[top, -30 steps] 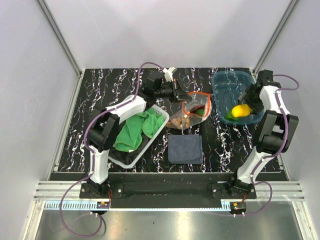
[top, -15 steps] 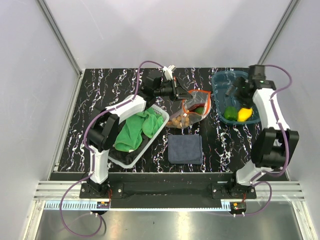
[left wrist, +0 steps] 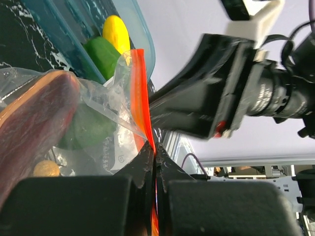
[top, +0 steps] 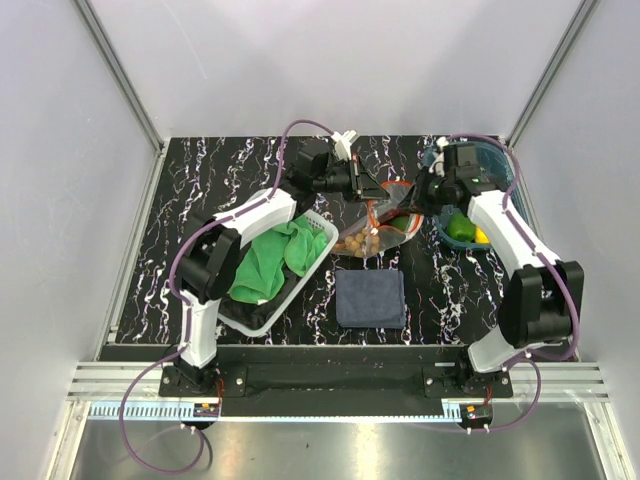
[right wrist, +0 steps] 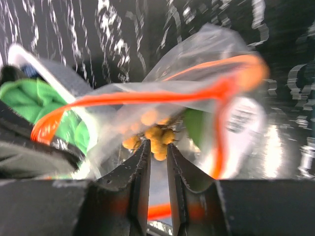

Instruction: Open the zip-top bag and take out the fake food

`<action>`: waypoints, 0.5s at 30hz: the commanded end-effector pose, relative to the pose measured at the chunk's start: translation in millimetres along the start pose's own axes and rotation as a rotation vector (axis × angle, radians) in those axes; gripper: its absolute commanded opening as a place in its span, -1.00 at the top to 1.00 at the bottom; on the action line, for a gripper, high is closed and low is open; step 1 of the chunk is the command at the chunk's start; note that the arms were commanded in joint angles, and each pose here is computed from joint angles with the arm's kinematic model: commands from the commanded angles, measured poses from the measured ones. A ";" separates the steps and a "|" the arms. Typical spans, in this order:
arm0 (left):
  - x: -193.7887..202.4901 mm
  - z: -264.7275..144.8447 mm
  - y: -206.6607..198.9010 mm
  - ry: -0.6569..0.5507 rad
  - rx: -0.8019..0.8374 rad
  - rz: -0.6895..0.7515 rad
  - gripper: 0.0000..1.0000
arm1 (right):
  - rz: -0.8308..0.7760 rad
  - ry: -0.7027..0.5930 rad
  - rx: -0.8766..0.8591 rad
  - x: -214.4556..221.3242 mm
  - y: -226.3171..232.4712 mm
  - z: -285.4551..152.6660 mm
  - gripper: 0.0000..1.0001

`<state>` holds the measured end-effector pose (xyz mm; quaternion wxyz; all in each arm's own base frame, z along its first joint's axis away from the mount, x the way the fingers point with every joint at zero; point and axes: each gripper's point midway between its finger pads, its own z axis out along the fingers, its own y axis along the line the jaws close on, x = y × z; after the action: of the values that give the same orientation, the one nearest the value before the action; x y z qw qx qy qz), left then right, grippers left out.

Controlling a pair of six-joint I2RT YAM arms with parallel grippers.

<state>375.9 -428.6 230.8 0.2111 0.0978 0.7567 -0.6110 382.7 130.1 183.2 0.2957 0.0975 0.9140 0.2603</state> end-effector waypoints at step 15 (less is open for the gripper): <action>0.6 9.4 -1.4 0.005 -0.006 0.040 1.00 | -0.130 0.118 0.255 23.7 -54.5 36.9 0.03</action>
<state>370.0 -434.6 221.9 0.2040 0.1057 0.7660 -0.6004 392.7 125.7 127.9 0.2437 0.0737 0.9507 0.1772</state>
